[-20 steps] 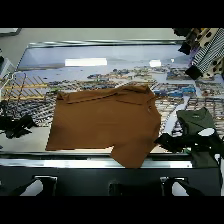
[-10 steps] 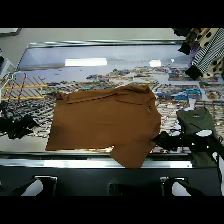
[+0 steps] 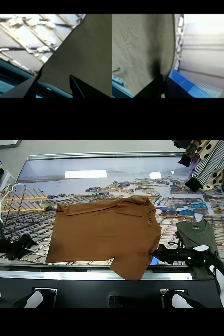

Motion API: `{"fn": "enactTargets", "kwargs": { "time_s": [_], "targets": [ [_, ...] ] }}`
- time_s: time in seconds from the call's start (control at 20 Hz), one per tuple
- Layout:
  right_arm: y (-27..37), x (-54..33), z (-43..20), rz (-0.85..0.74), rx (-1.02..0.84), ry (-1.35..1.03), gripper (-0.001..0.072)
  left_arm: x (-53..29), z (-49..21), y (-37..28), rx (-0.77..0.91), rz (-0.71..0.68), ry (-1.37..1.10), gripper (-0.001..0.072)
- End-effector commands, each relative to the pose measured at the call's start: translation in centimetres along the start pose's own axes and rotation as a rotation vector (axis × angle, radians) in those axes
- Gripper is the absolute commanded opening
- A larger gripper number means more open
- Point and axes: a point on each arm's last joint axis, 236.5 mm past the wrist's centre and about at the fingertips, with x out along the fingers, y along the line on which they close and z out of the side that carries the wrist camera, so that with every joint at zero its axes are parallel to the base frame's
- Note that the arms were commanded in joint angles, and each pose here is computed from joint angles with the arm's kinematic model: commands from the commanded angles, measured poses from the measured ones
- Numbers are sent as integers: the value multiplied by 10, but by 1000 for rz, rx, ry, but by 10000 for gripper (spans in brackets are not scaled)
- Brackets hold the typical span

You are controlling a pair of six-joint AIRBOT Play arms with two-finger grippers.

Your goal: Fold the clothes and pants, and hang the long-sleeved shirts on hangers.

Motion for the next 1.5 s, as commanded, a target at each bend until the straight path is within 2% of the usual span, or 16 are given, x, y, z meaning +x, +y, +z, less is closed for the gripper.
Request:
{"fn": "enactTargets", "kwargs": {
  "time_s": [0.0, 0.25, 0.85, 1.45],
  "targets": [
    [8, 0, -2, 33, -8, 5, 30, 8, -30, 33, -98, 6, 50, 464],
    [12, -1, -7, 48, -29, 28, 30, 26, -34, 42, -93, 8, 86, 464],
    [13, -1, -9, 53, -37, 36, 30, 63, -38, 28, -67, -109, 212, 463],
    [13, -1, -9, 54, -36, 37, 30, 80, -50, 17, -43, -132, 294, 452]
  ]
}}
